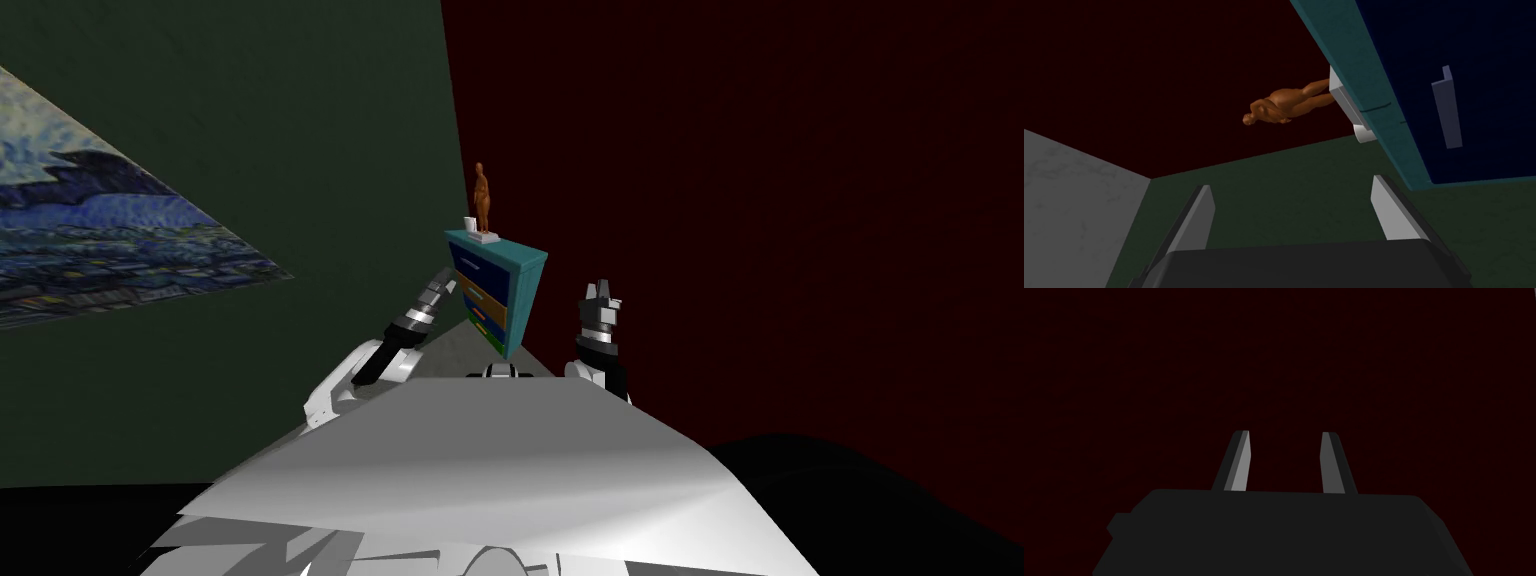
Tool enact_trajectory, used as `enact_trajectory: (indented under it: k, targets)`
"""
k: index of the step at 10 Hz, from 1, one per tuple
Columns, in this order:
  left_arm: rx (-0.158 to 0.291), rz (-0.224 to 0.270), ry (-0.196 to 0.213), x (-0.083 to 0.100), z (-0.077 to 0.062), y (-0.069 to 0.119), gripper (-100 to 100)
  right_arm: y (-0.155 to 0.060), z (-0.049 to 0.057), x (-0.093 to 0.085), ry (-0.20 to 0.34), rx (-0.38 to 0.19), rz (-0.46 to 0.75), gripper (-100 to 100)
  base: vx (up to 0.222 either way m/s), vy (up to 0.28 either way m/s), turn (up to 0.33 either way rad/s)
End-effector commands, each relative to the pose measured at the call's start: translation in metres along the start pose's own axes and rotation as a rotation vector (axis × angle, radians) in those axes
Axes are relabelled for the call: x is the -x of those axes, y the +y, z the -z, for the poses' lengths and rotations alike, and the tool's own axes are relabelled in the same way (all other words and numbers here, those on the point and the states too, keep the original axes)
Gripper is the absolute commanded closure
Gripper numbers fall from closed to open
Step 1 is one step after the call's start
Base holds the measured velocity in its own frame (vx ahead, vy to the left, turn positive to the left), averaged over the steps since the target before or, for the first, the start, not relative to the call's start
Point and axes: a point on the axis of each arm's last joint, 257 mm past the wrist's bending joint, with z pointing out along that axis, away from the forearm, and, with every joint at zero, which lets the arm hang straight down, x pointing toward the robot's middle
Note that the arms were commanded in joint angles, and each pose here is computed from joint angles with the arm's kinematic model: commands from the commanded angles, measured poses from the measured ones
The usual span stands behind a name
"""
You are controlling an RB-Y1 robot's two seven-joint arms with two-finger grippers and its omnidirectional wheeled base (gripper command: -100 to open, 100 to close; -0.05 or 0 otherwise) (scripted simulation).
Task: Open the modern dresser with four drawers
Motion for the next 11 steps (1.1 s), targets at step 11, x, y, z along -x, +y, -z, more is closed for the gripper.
enact_trajectory:
  k: [11]
  targets:
    - [0.277,-0.063,0.189,-0.021,-0.005,0.067,-100,0.000,0.000,0.000,0.000,0.000,0.000,0,0.064,0.075,-0.157]
